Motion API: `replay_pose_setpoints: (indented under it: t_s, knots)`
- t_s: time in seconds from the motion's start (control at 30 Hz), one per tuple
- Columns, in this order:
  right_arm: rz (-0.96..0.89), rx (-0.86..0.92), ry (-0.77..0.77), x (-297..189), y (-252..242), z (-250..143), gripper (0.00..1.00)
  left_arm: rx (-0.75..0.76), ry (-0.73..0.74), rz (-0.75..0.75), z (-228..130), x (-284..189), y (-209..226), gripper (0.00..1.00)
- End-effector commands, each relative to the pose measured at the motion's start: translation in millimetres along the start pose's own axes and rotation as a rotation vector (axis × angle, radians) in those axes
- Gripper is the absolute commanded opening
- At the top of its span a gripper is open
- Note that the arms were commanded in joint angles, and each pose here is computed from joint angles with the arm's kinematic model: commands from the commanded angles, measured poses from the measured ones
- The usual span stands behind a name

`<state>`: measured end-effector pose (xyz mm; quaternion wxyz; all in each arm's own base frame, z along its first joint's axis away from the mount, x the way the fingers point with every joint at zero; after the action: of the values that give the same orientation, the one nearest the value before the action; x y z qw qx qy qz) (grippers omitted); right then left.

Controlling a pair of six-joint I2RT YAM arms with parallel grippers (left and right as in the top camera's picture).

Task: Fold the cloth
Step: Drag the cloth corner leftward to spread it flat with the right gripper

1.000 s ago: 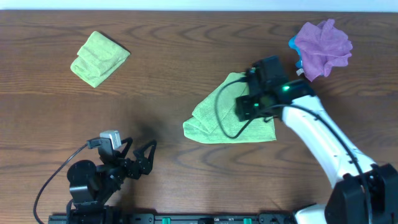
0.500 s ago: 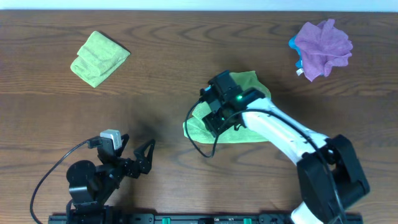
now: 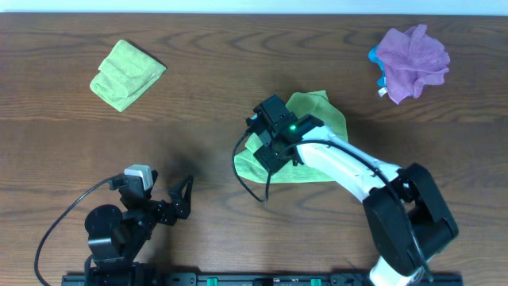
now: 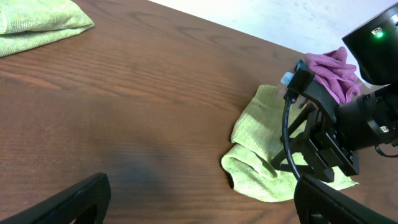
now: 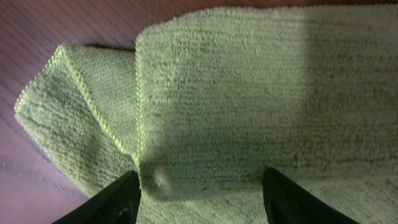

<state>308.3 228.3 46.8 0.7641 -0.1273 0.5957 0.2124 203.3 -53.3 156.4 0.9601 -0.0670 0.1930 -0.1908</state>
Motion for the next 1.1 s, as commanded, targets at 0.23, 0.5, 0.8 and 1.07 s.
replay_pose_setpoints:
  t_s: [0.23, 0.5, 0.8, 1.07]
  knots:
    - [-0.008, -0.035, 0.014, 14.1, 5.3, 2.5, 0.63, 0.019, 0.0, 0.03, -0.1, -0.1, 5.0, 0.95]
    - [-0.048, -0.05, -0.028, 13.6, 6.1, 14.6, 0.3, 0.019, 0.0, 0.03, -0.1, -0.1, 5.0, 0.95]
    - [-0.124, -0.065, -0.207, -27.2, 9.6, 77.4, 0.01, 0.019, 0.0, 0.03, -0.1, -0.1, 5.0, 0.95]
    - [-0.022, -0.054, -0.498, -34.0, 31.9, 145.0, 0.01, 0.019, 0.0, 0.029, -0.1, -0.1, 4.9, 0.95]
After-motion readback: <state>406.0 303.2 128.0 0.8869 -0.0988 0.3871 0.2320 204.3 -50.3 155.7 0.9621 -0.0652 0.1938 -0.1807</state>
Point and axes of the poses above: each gripper's point midway between its finger pads, its own x axis out along the fingers, its own y axis along the line the jaws close on, z = x × y, the point moved 2 cm from there along -x, back along the fingers, and after that the axes turned 14 degrees about x, right-handed, at the moved point
